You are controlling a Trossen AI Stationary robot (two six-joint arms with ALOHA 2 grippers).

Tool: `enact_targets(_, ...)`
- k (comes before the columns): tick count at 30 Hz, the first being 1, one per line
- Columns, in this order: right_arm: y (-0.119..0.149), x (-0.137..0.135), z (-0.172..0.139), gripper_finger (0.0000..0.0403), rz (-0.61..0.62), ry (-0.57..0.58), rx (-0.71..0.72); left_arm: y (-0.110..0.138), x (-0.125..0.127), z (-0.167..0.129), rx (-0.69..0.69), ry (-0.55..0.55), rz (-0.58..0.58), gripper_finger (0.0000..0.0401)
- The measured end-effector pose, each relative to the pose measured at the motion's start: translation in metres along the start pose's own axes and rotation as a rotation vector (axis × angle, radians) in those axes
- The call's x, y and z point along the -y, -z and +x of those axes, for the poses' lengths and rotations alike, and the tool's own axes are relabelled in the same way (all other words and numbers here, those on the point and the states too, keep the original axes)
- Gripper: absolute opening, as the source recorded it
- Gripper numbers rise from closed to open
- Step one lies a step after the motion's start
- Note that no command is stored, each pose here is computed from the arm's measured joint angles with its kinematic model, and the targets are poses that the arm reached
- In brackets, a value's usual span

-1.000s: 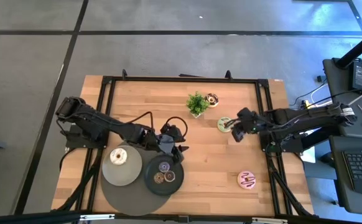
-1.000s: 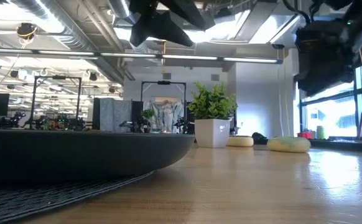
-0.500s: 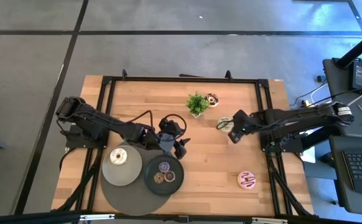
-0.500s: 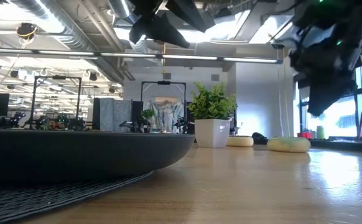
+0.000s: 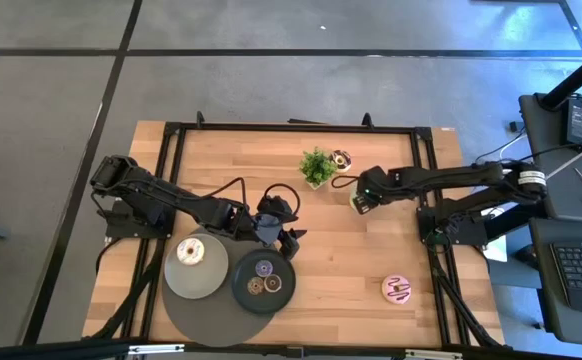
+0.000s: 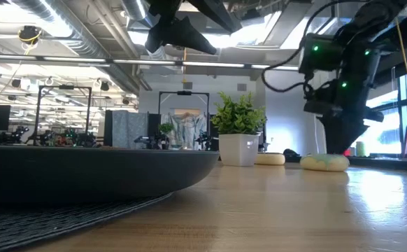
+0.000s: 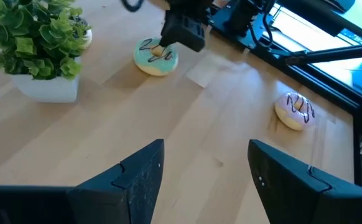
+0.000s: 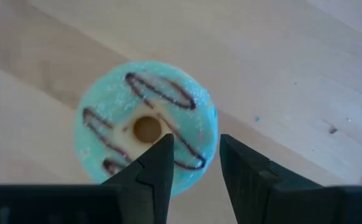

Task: Pick & Place donuts
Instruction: Put the big light green donut on the gray plate

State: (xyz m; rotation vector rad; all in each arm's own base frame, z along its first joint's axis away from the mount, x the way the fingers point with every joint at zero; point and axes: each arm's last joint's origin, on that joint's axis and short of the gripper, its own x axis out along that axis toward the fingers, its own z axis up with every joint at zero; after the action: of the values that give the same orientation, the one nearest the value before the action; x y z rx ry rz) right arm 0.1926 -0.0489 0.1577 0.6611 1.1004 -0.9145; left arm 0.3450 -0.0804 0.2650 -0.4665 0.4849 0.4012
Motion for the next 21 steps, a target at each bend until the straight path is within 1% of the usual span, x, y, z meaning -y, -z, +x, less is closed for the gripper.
enact_targets(2,-0.0013,0.0000,0.0039,0.0132,-0.012,0.009,-0.008,0.0000,0.0000,0.0000,0.000,0.000,0.000,0.0226)
enact_targets(6,-0.0023,-0.0015,0.0061,0.0132,-0.091,0.004,-0.008,0.0000,0.0000,0.0000,0.000,0.000,0.000,0.0226)
enact_targets(7,-0.0027,-0.0021,0.0061,0.0132,-0.095,-0.005,-0.006,0.0000,0.0000,0.0000,0.000,0.000,0.000,0.0226)
enact_targets(11,-0.0064,-0.0039,0.0044,0.0132,-0.062,-0.054,0.015,0.0000,0.0000,0.0000,0.000,-0.001,0.010,0.0226)
enact_targets(15,-0.0083,-0.0039,0.0047,0.0135,-0.047,-0.077,0.010,0.0000,-0.0001,0.0000,0.000,-0.001,0.018,0.0226)
enact_targets(18,-0.0083,-0.0039,0.0047,0.0152,-0.050,-0.078,0.010,0.0001,-0.0001,0.0000,0.000,-0.001,0.020,0.0226)
enact_targets(21,-0.0083,-0.0040,0.0046,0.0186,-0.048,-0.078,0.010,0.0001,-0.0001,0.0000,-0.001,-0.002,0.025,0.0226)
